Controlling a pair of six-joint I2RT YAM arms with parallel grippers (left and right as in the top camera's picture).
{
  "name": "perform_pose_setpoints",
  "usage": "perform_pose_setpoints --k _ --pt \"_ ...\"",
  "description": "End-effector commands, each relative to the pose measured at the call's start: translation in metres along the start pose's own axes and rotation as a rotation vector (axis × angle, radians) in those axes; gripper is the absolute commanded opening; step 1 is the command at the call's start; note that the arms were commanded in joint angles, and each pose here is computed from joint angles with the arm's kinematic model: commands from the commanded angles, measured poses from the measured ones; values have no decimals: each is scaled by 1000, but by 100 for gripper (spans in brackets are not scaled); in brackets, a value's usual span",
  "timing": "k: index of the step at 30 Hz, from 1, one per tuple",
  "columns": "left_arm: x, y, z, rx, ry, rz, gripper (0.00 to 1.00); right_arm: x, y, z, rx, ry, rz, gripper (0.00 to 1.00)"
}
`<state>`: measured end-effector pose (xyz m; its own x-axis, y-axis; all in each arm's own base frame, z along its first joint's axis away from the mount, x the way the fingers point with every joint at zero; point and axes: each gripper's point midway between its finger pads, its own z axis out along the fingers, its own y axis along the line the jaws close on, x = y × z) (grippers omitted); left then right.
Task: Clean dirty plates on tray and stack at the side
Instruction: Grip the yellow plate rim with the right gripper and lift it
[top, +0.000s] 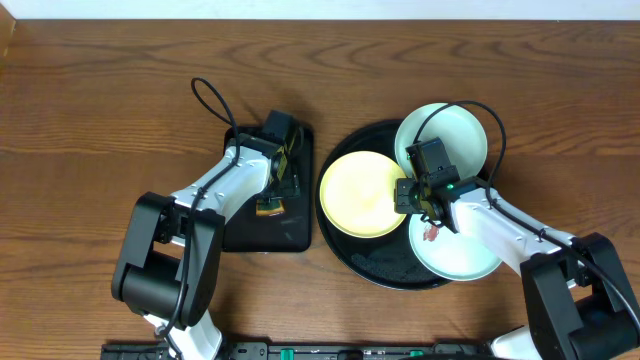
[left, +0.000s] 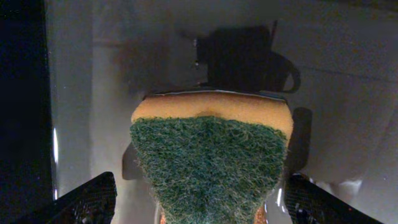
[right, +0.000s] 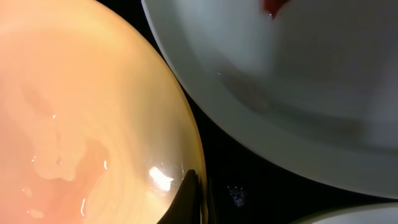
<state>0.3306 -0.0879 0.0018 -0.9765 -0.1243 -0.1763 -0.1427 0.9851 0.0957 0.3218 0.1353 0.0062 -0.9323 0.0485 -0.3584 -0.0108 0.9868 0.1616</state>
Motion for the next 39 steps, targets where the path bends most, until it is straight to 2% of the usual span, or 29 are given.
perform_pose_setpoints --k 1,5,11,19,29,39 --pt "5 4 5 -20 19 16 87 -13 1 -8 9 -34 -10 1" --pt "5 4 5 -20 19 16 87 -33 5 -29 19 -83 -34 1" --pt "5 4 5 -20 19 16 87 -56 -9 -71 128 -152 -76 1" --pt "5 4 5 -20 19 16 87 -67 -33 -116 272 -244 -144 1" --pt "5 4 5 -20 19 16 87 -83 -51 -166 425 -408 -144 1" --pt "5 4 5 -20 19 16 87 -83 -12 -195 592 -543 -361 1"
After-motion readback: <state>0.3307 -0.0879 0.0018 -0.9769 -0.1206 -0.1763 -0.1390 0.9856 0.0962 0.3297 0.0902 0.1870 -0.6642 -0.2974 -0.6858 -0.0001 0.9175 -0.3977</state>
